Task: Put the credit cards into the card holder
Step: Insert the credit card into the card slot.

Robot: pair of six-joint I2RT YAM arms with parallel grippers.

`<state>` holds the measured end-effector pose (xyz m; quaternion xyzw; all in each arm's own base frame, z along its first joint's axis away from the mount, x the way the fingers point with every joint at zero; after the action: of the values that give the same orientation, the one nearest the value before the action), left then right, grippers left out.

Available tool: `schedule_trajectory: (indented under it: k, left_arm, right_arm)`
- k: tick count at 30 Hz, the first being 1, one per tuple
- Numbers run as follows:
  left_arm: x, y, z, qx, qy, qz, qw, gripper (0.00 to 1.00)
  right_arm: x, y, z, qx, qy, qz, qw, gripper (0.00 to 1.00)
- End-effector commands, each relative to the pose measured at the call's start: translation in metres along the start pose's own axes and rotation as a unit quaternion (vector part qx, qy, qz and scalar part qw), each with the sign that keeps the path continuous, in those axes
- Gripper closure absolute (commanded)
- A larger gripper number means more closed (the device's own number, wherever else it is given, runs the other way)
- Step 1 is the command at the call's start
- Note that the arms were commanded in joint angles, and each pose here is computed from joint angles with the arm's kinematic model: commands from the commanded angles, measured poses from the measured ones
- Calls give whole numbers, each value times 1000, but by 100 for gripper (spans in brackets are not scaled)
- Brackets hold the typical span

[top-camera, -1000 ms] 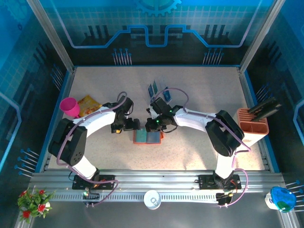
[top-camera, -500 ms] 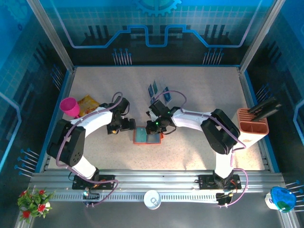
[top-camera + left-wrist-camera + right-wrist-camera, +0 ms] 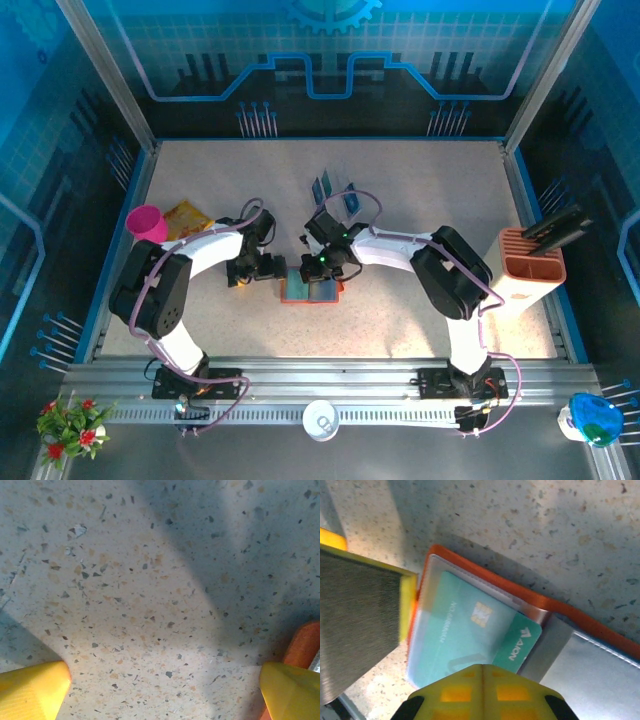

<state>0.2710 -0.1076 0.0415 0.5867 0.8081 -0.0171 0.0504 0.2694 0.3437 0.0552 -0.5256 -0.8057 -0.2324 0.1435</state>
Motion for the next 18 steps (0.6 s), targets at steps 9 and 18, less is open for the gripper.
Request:
schedule_trajectory:
  k: [9, 18]
  left_arm:
    - [3, -14, 23, 48, -1, 7, 999, 1]
    - [3, -16, 26, 50, -1, 6, 999, 1]
  right_arm:
    - [6, -11, 19, 40, -6, -8, 999, 98]
    - [14, -9, 28, 48, 10, -6, 999, 98]
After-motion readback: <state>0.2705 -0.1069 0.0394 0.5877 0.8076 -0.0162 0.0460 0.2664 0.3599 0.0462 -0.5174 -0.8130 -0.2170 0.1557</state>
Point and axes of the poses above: each hand's point on the last joint's axis, 136 mm out from that joint toward the fingers, its own z axis out along the fingers, its own x axis along the line the jaws close on, y = z × x, the point moved 3 cm from there along -z, back along the fingers, and after that the axes turned 6 degrees about -z, right-handed, at the moved point
